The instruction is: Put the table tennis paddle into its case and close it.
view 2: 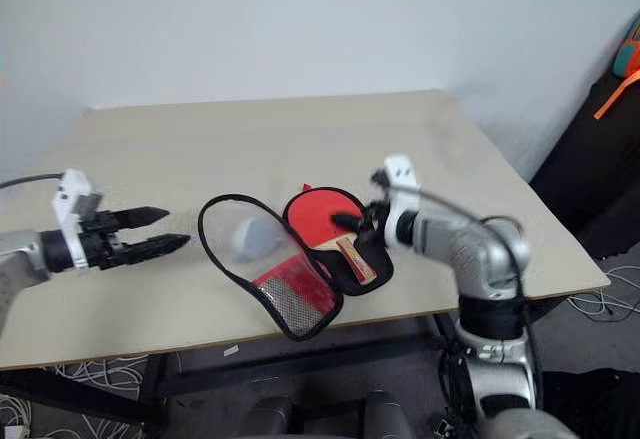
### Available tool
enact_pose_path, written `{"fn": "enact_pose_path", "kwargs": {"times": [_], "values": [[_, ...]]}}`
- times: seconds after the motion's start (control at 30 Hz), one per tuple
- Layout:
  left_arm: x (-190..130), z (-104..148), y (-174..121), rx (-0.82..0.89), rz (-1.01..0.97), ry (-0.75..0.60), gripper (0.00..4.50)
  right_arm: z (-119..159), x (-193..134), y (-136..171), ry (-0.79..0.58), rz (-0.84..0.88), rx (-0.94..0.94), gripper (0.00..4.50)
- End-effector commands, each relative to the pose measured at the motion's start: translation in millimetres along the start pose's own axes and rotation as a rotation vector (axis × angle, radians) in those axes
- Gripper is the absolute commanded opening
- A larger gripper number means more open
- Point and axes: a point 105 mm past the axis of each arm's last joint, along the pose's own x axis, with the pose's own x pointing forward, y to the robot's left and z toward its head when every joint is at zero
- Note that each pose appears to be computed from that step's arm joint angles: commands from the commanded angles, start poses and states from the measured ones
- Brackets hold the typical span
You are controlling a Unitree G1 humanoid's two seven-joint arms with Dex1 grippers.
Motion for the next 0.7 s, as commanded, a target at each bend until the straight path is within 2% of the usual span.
{"fn": "enact_pose_path", "kwargs": {"times": [0.03,0.13,0.27,0.33,0.53,0.7], "values": [[-1.8,-0.4,-2.5,-0.013,-0.004,-0.033,2.91,29.2,-12.0,-4.7,-0.070,0.002,-0.030,4.07],[10.9,-17.3,-14.9,-0.048,-0.031,-0.015,1.84,49.4,-17.8,-17.1,-0.112,-0.041,-0.043,4.07],[30.8,-16.3,-29.6,-0.073,-0.052,-0.056,0.40,61.2,-20.3,-18.7,-0.140,-0.055,-0.064,4.07],[39.1,-14.7,-37.7,-0.076,-0.079,-0.070,0.40,64.6,-20.5,-21.5,-0.153,-0.079,-0.069,4.07],[64.1,12.8,-58.7,-0.059,-0.174,-0.156,0.40,63.4,-19.9,-27.8,-0.158,-0.113,-0.054,4.07],[119.6,49.6,-82.2,-0.007,-0.247,-0.225,0.40,76.9,-23.4,-35.4,-0.202,-0.163,-0.051,4.07]]}}
